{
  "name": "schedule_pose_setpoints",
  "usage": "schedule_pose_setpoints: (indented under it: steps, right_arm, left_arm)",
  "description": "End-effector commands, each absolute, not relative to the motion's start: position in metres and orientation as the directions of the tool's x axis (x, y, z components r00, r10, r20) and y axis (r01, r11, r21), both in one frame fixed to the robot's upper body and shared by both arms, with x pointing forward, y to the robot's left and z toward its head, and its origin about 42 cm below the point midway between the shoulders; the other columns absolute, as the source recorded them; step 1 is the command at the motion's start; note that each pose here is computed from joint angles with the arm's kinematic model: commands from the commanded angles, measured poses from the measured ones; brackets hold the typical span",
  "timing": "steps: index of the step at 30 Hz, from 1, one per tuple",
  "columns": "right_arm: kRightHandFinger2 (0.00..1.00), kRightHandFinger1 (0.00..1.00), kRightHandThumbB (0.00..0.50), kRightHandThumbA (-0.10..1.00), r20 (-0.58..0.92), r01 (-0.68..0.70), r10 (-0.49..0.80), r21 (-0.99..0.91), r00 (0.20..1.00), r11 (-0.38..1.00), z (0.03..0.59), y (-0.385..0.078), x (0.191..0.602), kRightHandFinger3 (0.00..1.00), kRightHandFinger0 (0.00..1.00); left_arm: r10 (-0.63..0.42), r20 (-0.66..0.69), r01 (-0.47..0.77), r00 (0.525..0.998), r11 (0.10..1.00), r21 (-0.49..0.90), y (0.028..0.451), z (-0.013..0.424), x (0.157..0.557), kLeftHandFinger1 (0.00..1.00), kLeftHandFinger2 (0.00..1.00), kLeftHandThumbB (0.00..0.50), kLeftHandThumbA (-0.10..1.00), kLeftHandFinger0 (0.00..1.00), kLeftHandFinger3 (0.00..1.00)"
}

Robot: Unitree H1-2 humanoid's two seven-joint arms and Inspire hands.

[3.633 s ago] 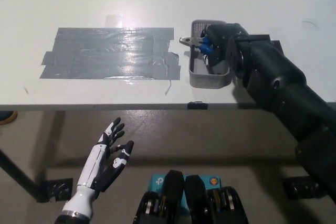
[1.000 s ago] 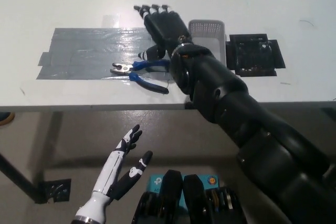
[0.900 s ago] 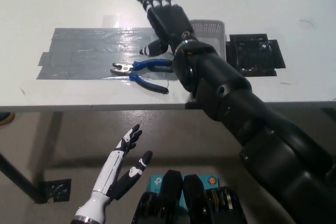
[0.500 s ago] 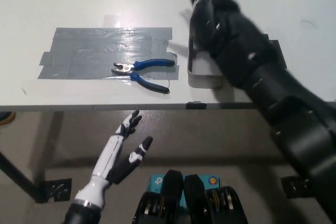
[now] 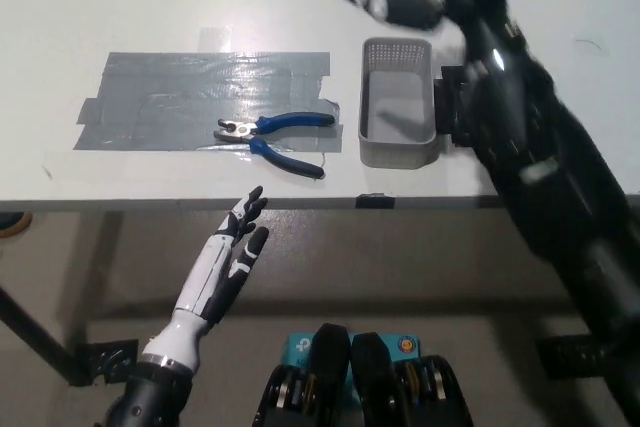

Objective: The robot picks the blue plier placed on top of the container and places it on the grey area of the table

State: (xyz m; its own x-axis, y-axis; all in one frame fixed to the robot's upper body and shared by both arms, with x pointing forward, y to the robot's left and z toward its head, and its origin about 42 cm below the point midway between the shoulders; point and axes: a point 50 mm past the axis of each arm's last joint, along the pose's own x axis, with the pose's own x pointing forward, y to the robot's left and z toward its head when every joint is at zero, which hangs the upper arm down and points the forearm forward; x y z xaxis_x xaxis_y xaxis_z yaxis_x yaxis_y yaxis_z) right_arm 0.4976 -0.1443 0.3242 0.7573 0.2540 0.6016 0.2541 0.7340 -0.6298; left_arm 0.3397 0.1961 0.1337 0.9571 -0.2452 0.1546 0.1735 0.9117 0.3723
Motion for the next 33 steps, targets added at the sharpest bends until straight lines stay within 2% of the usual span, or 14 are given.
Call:
schedule_pose_setpoints:
  steps: [1,4,10,14,16,18,19,20,21,22,23,26,28,33]
  right_arm:
    - [1.0,1.0,0.207,1.0,0.834,0.193,0.221,-0.359,0.506,0.913,0.377,-0.246,0.306,1.0,1.0]
    - [1.0,1.0,0.2,1.0,0.823,0.187,0.145,-0.29,0.549,0.939,0.331,-0.238,0.258,1.0,1.0]
    - [1.0,1.0,0.218,1.0,0.744,0.1,0.102,-0.221,0.661,0.97,0.258,-0.215,0.208,1.0,1.0]
    - [1.0,1.0,0.198,1.0,0.711,0.097,0.099,-0.229,0.696,0.969,0.23,-0.206,0.209,1.0,1.0]
    - [1.0,1.0,0.195,1.0,0.685,0.091,0.098,-0.235,0.722,0.968,0.22,-0.206,0.208,1.0,1.0]
    - [1.0,1.0,0.219,1.0,0.596,0.051,0.061,-0.169,0.8,0.984,0.191,-0.204,0.22,1.0,1.0]
    - [1.0,1.0,0.189,1.0,0.574,0.049,0.056,-0.165,0.817,0.985,0.181,-0.204,0.222,1.0,1.0]
    - [1.0,1.0,0.198,1.0,0.516,0.039,0.053,-0.166,0.855,0.985,0.163,-0.203,0.227,1.0,1.0]
    - [1.0,1.0,0.164,1.0,0.467,0.037,0.058,-0.192,0.882,0.981,0.148,-0.203,0.231,1.0,1.0]
    - [1.0,1.0,0.138,0.92,0.429,0.027,0.068,-0.211,0.901,0.977,0.137,-0.205,0.233,1.0,1.0]
    - [1.0,1.0,0.186,1.0,0.322,-0.014,0.107,-0.277,0.941,0.961,0.113,-0.205,0.24,1.0,1.0]
    - [1.0,1.0,0.259,1.0,0.253,-0.081,0.162,-0.301,0.954,0.95,0.098,-0.196,0.235,1.0,1.0]
    - [1.0,1.0,0.276,1.0,0.242,-0.1,0.177,-0.3,0.954,0.949,0.096,-0.195,0.236,1.0,1.0]
    - [1.0,1.0,0.279,1.0,0.23,-0.124,0.19,-0.273,0.955,0.954,0.094,-0.191,0.242,1.0,1.0]
  left_arm:
    - [-0.167,0.29,0.069,0.942,0.945,0.32,0.22,0.172,0.363,1.0,1.0,0.148,1.0,1.0,1.0]
    - [-0.171,0.269,0.078,0.948,0.943,0.323,0.222,0.163,0.356,1.0,1.0,0.15,1.0,1.0,1.0]
    - [-0.166,0.229,0.093,0.959,0.949,0.301,0.224,0.143,0.346,1.0,1.0,0.147,1.0,1.0,1.0]
    - [-0.158,0.209,0.091,0.965,0.95,0.3,0.229,0.134,0.338,1.0,1.0,0.114,0.99,1.0,1.0]
    - [-0.156,0.196,0.093,0.968,0.951,0.294,0.228,0.13,0.333,1.0,1.0,0.119,0.97,1.0,1.0]
    - [-0.155,0.184,0.095,0.971,0.95,0.296,0.229,0.126,0.328,1.0,1.0,0.135,0.98,1.0,1.0]
    - [-0.155,0.177,0.097,0.972,0.951,0.295,0.23,0.124,0.325,1.0,1.0,0.145,0.98,1.0,1.0]
    - [-0.151,0.169,0.097,0.974,0.953,0.289,0.231,0.121,0.32,1.0,1.0,0.154,0.99,1.0,1.0]
    - [-0.145,0.164,0.095,0.976,0.955,0.282,0.229,0.118,0.316,1.0,1.0,0.163,0.99,1.0,1.0]
    - [-0.14,0.156,0.094,0.978,0.957,0.273,0.228,0.114,0.311,1.0,1.0,0.157,0.99,1.0,1.0]
    - [-0.132,0.142,0.091,0.981,0.961,0.262,0.23,0.111,0.305,1.0,1.0,0.159,0.98,1.0,1.0]
    - [-0.122,0.126,0.084,0.985,0.958,0.274,0.239,0.108,0.292,1.0,1.0,0.132,0.96,1.0,1.0]
    - [-0.113,0.122,0.076,0.986,0.96,0.271,0.242,0.105,0.288,1.0,1.0,0.123,0.95,1.0,1.0]
    - [-0.095,0.09,0.068,0.991,0.962,0.263,0.244,0.095,0.269,1.0,1.0,0.116,0.95,1.0,1.0]
